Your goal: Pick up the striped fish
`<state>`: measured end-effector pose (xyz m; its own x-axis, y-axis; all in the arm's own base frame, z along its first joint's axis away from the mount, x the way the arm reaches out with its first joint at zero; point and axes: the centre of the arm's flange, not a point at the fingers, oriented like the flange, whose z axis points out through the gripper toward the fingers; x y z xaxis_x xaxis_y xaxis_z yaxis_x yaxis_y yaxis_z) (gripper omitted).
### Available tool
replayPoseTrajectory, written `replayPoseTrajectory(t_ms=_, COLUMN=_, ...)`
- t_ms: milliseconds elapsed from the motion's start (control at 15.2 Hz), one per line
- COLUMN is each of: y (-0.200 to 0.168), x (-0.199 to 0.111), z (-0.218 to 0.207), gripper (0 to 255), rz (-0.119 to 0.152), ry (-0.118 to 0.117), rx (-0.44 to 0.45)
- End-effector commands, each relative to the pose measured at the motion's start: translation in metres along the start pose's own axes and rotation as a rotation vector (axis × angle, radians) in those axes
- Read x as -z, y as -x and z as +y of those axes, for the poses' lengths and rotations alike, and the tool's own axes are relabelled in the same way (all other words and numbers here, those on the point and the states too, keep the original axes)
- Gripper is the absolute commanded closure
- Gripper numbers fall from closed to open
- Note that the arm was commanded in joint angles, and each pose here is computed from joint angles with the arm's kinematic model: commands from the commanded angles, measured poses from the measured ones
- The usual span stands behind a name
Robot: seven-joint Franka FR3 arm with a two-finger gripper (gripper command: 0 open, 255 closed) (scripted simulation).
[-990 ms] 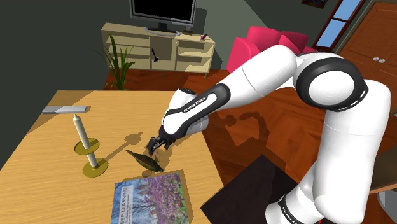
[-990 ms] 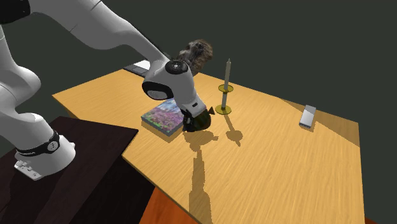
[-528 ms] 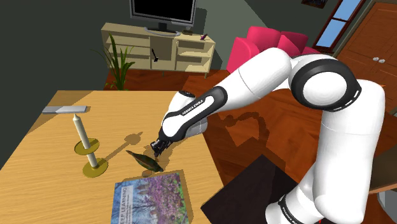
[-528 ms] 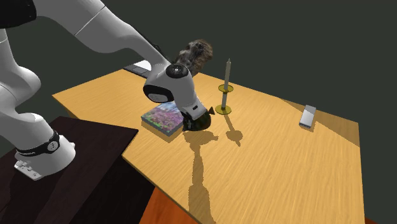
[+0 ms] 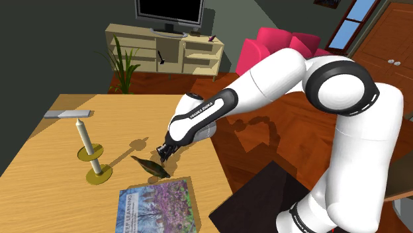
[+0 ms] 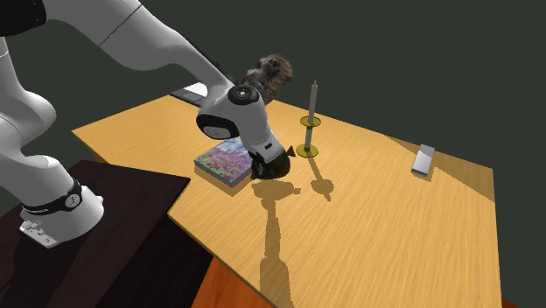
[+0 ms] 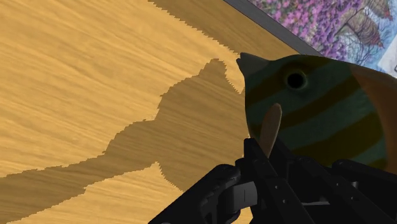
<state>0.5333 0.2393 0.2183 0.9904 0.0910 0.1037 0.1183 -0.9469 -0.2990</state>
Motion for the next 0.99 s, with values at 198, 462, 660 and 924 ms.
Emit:
replayPoseTrajectory(t_ms=198, y=-0.002, x=0.024, z=-0.007, gripper=255, rz=0.0, ry=0.0, rx=0.0)
replayPoseTrajectory(t_ms=462, y=-0.005, x=0.044, z=-0.013, gripper=255, rz=0.0, ry=0.0, rx=0.0)
replayPoseTrajectory(t_ms=660, y=-0.006, x=0.059, z=-0.018, gripper=255, rz=0.0, ry=0.0, rx=0.0)
replayPoseTrajectory(t_ms=924, y=-0.007, x=0.07, z=-0.022, gripper=255, rz=0.0, ry=0.0, rx=0.0)
